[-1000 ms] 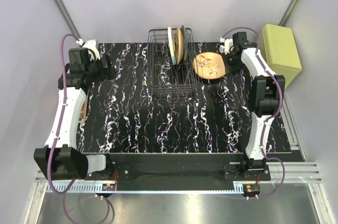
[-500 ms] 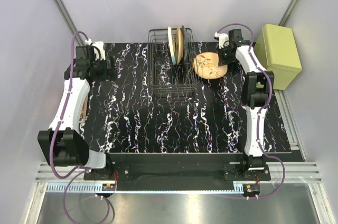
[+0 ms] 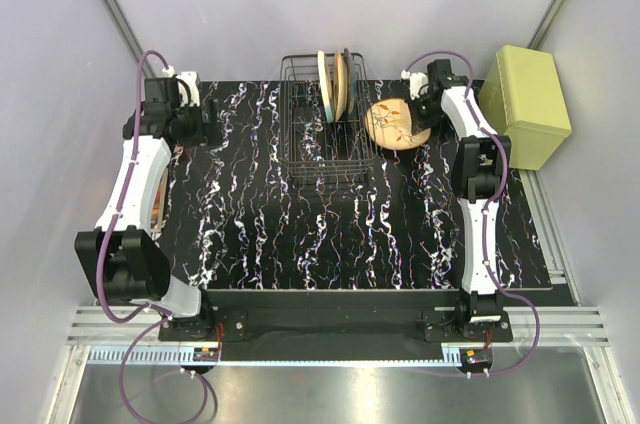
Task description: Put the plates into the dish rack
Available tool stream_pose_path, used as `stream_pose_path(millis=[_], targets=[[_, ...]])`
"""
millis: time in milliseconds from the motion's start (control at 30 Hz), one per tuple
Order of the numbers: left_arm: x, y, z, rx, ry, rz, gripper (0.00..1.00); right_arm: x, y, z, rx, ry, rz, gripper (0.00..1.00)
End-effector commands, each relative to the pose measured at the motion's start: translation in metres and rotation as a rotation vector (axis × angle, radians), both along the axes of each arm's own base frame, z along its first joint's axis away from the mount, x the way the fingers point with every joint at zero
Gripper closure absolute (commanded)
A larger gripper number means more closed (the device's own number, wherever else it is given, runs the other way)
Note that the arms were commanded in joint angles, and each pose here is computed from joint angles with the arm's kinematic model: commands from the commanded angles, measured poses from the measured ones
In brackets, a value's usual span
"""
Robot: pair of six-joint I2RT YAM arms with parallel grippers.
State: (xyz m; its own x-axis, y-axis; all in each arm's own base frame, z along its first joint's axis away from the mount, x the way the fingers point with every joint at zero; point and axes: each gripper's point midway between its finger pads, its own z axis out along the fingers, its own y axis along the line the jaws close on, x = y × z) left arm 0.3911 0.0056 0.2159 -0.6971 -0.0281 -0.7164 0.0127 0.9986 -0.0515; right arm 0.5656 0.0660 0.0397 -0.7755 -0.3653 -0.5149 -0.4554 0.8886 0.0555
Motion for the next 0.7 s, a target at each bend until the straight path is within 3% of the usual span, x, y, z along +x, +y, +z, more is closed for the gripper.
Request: stream_pose_path(millis=[0,33,200,667], targets=[[0.022,0.009,0.023,0.027,-0.078,0.035,0.01,-0.038,0.001,-0.009,-0.049,0.133,0.078,0.99],[0.024,0.02,0.019,0.05,-0.068,0.103,0.01,-0.043,-0.002,-0.013,-0.06,0.153,0.073,0.99],[0.027,0.031,0.02,0.093,-0.068,0.144,0.01,-0.083,-0.011,-0.021,-0.105,0.281,0.081,0.99],[0.014,0.022,0.013,0.014,-0.05,0.178,0.01,-0.243,-0.046,-0.028,-0.244,0.549,0.13,0.99]])
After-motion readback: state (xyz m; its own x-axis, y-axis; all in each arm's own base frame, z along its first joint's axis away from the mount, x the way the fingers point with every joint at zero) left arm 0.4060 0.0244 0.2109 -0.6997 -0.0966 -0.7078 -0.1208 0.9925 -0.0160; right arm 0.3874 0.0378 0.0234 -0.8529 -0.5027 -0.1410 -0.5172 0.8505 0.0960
